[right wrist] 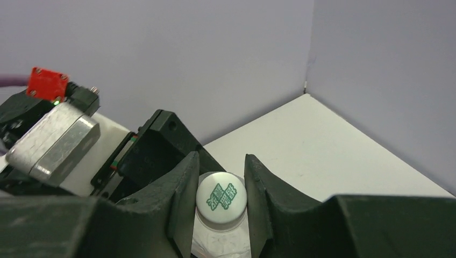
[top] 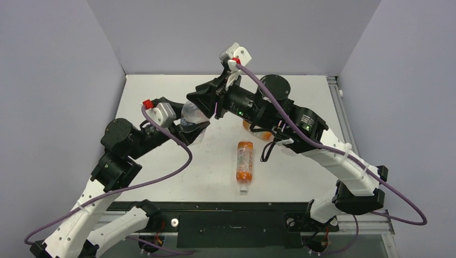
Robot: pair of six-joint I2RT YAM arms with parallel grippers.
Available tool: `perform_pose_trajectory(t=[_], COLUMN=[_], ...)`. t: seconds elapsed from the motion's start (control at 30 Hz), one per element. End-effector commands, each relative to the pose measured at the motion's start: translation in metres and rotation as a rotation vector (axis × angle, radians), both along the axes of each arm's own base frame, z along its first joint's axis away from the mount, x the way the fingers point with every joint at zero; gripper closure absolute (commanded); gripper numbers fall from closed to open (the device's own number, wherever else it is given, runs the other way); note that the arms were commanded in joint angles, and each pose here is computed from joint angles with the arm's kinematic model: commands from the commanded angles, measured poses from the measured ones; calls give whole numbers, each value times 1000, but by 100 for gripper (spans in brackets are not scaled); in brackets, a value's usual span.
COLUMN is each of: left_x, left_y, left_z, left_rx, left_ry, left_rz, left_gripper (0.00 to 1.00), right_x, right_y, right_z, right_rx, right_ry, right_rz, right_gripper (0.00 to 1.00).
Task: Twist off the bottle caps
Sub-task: Unscrew the bottle cap from the plastic bottle.
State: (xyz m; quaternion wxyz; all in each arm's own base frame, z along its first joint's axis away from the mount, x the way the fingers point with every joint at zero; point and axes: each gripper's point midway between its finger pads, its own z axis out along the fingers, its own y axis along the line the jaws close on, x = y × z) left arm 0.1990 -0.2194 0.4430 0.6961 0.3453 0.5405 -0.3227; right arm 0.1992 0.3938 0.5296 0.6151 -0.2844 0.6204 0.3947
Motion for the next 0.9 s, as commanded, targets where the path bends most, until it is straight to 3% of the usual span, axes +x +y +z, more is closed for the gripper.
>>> perform_pose_trajectory(t=[0.0, 0.27, 0.47, 0.5, 0.53, 0.57, 0.63, 0.77, 0.87], left_x=[-41, -109, -125, -125, -122, -120, -107, -70, -40], left_y=[-6, -23, -25, -25, -26, -26, -27, -24, -17], left_z=[42, 49, 46, 45, 45, 43, 37, 26, 18], left_rx=[-110, -116, -87, -86, -84, -83, -75, -63, -37], left_ry=[-34, 73, 110, 110, 100, 100, 93, 47, 2], left_rz=[-178, -566, -676, -675, -663, -651, -587, -388, -229], left_gripper=[100, 100, 100, 100, 100, 100, 100, 100, 100], right_x=[-50, -136, -133, -125, -118, -100, -68, -22, -21], right_y=[-26, -47, -60, -60, -62, -60, -65, -80, -74], right_z=[39, 37, 48, 52, 56, 56, 62, 63, 55], right_rx=[77, 70, 193, 208, 210, 209, 221, 231, 161], right_ry=[-138, -238, -220, -220, -233, -195, -180, -124, -89], right_rz=[313, 838, 878, 832, 786, 674, 463, 116, 2], right_gripper=[100, 100, 100, 95, 84, 58, 26, 20, 19])
